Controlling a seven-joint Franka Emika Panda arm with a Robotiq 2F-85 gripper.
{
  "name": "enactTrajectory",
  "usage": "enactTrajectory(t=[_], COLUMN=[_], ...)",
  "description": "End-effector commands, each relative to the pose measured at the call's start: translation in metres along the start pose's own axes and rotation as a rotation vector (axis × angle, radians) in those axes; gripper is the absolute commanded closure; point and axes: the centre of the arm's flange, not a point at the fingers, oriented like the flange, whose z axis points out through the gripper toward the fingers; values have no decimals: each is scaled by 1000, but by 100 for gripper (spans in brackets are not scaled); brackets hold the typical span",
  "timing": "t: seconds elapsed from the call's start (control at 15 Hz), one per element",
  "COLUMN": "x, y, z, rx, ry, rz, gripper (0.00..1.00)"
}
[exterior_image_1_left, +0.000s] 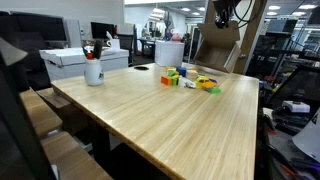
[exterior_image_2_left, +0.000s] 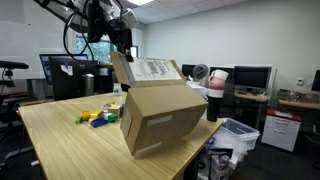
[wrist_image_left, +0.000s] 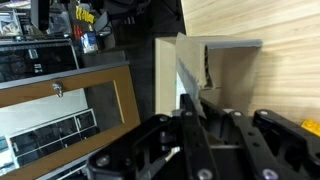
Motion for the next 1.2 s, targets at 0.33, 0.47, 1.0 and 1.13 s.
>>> enactTrajectory(t=[0.33, 0.47, 1.0, 1.13], x=[-34, -40, -37, -32], y=[-2, 2, 22, 26], z=[-1, -8, -32, -32], rx=[107, 136, 299, 357], ry=[-102, -93, -102, -136], rz=[-175, -177, -192, -203], gripper=[95, 95, 95, 95])
